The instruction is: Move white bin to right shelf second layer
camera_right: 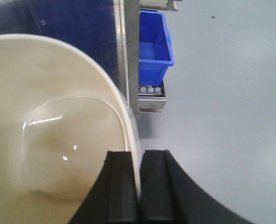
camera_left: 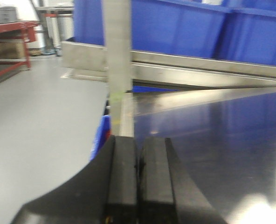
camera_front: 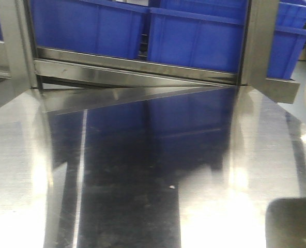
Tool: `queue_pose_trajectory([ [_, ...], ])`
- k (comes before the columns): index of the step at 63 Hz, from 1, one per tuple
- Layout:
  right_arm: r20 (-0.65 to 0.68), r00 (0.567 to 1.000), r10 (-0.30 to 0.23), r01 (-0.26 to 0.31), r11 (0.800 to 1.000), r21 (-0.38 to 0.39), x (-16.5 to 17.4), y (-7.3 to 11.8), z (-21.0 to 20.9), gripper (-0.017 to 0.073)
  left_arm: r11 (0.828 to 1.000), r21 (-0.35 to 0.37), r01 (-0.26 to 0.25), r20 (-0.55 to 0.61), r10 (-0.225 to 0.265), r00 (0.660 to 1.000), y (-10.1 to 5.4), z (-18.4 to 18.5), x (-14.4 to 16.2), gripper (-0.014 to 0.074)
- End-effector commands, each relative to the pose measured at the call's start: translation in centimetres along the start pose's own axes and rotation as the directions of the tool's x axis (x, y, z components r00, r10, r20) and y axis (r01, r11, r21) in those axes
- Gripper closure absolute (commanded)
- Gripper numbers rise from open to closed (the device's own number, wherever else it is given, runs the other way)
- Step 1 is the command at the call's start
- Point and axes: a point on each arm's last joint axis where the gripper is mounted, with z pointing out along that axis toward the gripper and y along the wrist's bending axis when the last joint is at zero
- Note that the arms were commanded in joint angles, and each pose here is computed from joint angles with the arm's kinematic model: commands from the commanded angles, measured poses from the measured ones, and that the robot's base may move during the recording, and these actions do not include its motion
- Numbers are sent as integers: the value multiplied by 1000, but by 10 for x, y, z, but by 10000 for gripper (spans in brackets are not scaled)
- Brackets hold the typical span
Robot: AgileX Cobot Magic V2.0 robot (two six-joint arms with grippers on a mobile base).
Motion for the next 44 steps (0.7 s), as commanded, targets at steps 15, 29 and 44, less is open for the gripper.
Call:
queue_pose_trajectory([
  [15,126,992,-4,5,1000,-9,-17,1,-6,507,999,32,12,72,-15,997,-2,0,1,509],
  [29,126,992,-4,5,1000,-9,-17,1,-6,507,999,33,12,72,-15,997,-2,0,1,509],
  [44,126,992,-4,5,1000,-9,-17,1,-6,507,999,33,12,72,-15,997,-2,0,1,509],
])
